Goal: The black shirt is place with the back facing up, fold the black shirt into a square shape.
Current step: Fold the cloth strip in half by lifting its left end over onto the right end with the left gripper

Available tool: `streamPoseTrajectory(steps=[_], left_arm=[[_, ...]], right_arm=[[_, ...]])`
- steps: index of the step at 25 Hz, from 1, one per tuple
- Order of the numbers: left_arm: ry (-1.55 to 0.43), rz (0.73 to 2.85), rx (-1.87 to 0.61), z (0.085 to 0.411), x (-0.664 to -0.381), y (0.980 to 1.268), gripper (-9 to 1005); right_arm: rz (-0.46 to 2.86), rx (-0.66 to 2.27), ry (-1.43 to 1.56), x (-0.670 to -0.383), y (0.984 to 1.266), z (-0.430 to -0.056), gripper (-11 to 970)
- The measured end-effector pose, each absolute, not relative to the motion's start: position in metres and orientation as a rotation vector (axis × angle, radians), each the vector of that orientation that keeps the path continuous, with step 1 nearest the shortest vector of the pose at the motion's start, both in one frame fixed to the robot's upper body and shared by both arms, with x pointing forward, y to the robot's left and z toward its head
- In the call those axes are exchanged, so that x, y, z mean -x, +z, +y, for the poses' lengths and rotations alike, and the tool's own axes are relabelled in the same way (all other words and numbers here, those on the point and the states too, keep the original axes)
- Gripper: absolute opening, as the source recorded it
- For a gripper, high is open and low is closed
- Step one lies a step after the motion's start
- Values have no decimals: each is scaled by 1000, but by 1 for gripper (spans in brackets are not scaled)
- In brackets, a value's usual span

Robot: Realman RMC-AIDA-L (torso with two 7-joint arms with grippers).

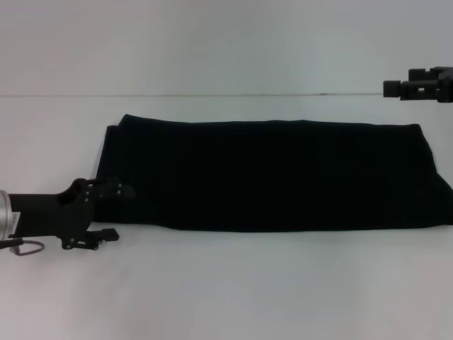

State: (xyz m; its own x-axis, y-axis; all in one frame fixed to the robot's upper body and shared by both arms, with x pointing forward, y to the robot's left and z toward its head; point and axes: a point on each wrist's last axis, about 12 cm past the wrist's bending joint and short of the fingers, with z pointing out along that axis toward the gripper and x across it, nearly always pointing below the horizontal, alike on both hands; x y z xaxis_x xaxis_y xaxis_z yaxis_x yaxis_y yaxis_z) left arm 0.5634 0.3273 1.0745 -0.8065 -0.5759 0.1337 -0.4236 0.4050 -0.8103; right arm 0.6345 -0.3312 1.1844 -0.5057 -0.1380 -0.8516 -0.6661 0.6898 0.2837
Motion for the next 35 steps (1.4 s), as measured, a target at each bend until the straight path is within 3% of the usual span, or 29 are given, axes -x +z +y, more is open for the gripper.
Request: streamPoseTrajectory(steps=[35], left_arm=[[-1196,2419,953,335,-578,1067,902]], right_arm=[[1987,578,758,-635,1190,-338,931]])
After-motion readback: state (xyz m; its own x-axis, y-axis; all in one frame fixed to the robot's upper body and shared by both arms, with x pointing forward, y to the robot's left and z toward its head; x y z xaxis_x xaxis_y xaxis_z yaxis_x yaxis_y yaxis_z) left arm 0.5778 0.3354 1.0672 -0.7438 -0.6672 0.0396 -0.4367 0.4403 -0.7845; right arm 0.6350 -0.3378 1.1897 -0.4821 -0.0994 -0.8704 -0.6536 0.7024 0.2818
